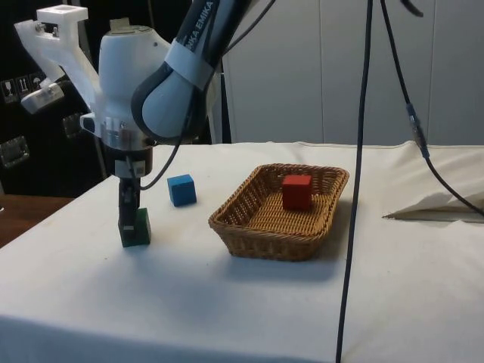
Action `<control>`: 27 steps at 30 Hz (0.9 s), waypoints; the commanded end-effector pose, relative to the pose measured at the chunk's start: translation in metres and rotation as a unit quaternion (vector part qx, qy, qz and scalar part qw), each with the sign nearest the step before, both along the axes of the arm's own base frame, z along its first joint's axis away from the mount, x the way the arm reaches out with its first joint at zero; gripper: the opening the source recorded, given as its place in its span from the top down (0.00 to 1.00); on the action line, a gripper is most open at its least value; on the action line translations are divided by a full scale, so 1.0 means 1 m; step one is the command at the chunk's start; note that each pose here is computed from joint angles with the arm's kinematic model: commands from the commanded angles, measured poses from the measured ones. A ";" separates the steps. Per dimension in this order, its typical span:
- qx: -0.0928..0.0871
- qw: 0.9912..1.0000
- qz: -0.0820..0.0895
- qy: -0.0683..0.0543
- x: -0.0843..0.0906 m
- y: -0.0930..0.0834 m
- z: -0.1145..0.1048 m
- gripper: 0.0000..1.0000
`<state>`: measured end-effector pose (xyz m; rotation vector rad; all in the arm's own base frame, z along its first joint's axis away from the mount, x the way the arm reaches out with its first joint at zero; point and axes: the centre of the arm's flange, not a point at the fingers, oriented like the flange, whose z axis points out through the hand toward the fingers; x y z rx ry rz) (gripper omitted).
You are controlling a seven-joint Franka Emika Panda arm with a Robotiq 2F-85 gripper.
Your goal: Pick up exactly two blocks and place them into the basket.
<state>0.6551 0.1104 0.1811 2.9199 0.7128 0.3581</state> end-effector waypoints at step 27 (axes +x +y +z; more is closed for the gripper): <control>0.030 0.998 -0.063 -0.004 -0.021 -0.003 0.096 0.97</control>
